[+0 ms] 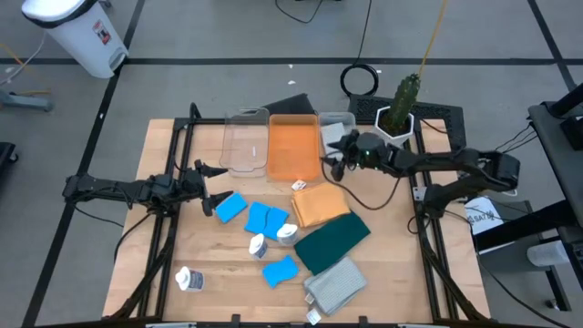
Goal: Pick & Place Kitchen Items
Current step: Put the yellow microfiber cloth into the white bin
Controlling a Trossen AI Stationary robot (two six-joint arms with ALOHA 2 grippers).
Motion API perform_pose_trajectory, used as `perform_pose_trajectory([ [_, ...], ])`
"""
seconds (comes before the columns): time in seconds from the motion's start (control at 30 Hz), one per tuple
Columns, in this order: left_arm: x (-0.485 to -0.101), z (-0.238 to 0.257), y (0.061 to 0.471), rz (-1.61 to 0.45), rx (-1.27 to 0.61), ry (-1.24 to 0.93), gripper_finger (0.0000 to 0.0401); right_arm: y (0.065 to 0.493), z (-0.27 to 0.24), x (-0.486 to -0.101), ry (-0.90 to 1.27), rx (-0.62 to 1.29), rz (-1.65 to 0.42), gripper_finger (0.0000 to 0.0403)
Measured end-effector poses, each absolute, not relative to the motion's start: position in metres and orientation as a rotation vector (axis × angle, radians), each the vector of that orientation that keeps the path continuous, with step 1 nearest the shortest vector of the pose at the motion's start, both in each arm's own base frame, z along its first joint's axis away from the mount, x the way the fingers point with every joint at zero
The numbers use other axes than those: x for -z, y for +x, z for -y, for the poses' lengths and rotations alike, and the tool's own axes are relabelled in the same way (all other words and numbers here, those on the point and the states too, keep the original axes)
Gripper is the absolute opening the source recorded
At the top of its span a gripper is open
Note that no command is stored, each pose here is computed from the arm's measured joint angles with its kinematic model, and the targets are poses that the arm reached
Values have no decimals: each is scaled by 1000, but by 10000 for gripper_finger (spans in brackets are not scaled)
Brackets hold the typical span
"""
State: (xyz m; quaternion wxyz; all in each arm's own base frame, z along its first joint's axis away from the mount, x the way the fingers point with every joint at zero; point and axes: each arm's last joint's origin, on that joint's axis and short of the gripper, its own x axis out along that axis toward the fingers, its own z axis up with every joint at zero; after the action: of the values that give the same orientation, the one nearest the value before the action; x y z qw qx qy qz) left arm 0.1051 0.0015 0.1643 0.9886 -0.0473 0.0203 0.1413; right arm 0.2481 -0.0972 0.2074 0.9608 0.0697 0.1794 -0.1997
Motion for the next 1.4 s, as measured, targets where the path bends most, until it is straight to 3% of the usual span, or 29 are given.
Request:
perform_pose_trajectory([
  [0.4,-164,-1,105,-41,-284,-95,395,204,45,-213,584,238,-693,247],
  [0.83,-164,-1,105,-40,-284,-95,395,194,44,-175,691,403,-947,233],
  [1.13,-164,-1,105,-41,-284,-95,395,189,46,-141,889,270,-775,228],
  [1.4,-164,-1,105,-40,-284,-95,395,175,42,-119,952,263,-664,228],
])
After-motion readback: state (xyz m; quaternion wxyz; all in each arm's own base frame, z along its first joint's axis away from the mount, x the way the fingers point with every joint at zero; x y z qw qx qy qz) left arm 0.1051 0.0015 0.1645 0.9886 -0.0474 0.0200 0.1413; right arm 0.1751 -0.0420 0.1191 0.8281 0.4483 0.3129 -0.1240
